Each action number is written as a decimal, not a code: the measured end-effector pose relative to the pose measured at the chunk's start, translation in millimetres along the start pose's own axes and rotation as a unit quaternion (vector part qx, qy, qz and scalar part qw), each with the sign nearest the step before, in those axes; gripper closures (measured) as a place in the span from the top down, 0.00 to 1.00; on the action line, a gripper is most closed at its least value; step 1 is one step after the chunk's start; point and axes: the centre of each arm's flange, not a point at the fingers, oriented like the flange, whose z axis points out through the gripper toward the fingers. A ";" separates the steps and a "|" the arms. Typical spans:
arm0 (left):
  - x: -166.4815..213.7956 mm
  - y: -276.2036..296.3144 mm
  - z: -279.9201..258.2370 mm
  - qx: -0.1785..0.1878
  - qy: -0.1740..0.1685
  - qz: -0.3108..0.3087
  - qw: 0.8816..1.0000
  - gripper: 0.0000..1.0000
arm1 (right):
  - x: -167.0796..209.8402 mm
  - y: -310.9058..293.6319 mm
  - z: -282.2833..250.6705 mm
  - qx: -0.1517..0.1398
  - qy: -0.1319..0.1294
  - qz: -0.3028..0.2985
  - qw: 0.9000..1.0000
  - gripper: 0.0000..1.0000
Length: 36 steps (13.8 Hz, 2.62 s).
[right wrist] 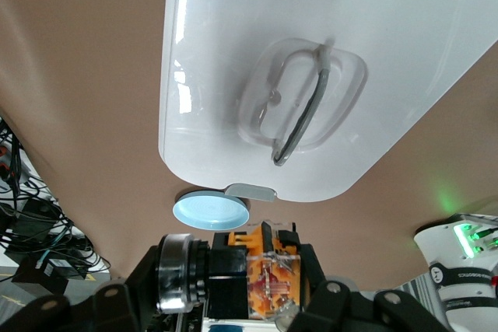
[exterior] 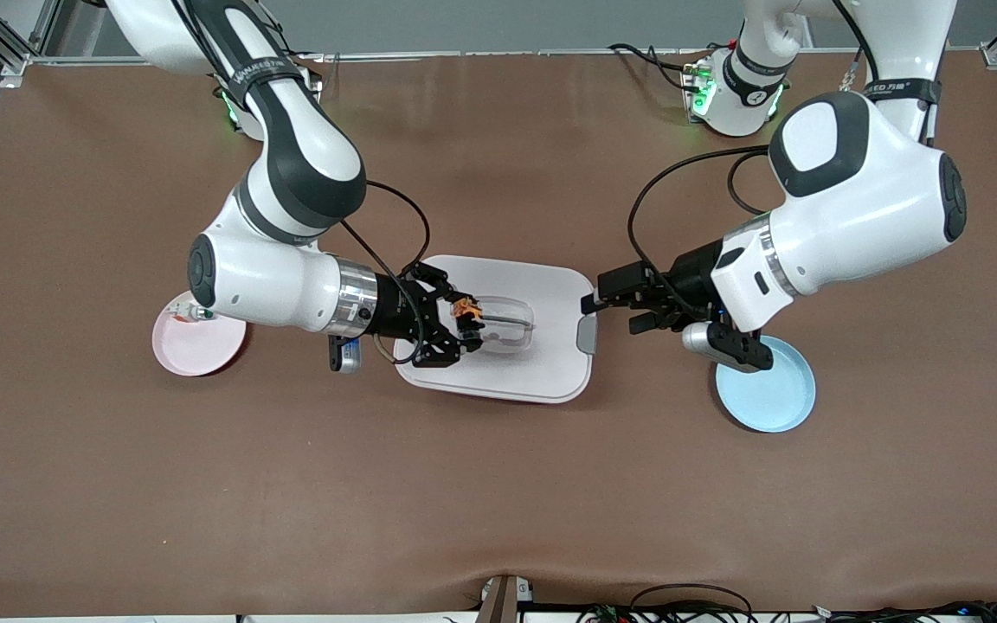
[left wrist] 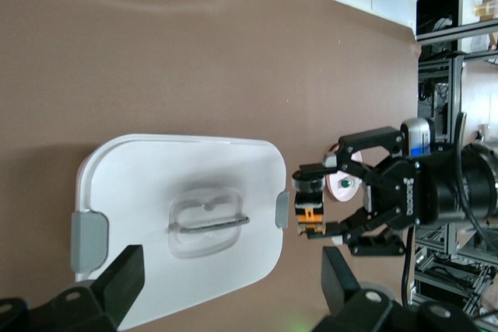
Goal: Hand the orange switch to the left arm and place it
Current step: 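Close the left gripper on the switch held by the right gripper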
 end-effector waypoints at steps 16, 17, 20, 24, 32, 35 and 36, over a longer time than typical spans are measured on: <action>-7.9 11.5 79.6 -0.023 0.000 -0.014 1.000 1.00 | -74.9 24.6 34.9 0.020 -0.016 0.078 0.997 0.72; -8.4 12.5 80.2 -0.023 0.000 -0.013 1.000 1.00 | -76.3 25.1 35.5 0.021 -0.016 0.078 0.997 0.72; -8.1 12.6 79.9 -0.024 0.001 -0.013 1.000 1.00 | -78.6 22.8 33.3 0.035 -0.019 0.077 0.996 0.72; -8.3 12.9 80.0 -0.024 0.001 -0.013 1.000 1.00 | -83.7 17.1 26.5 0.051 -0.024 0.073 0.996 0.72; -9.9 15.4 82.0 -0.024 -0.001 -0.009 1.000 0.95 | -78.5 -12.5 19.6 0.076 -0.033 0.074 0.994 0.72; -9.8 16.9 81.3 -0.027 0.000 -0.007 1.000 0.73 | -81.3 -15.6 15.4 0.079 -0.037 0.082 0.993 0.72; -9.6 20.5 79.8 -0.029 0.001 -0.004 1.000 0.61 | -80.8 -16.0 15.6 0.080 -0.037 0.084 0.993 0.72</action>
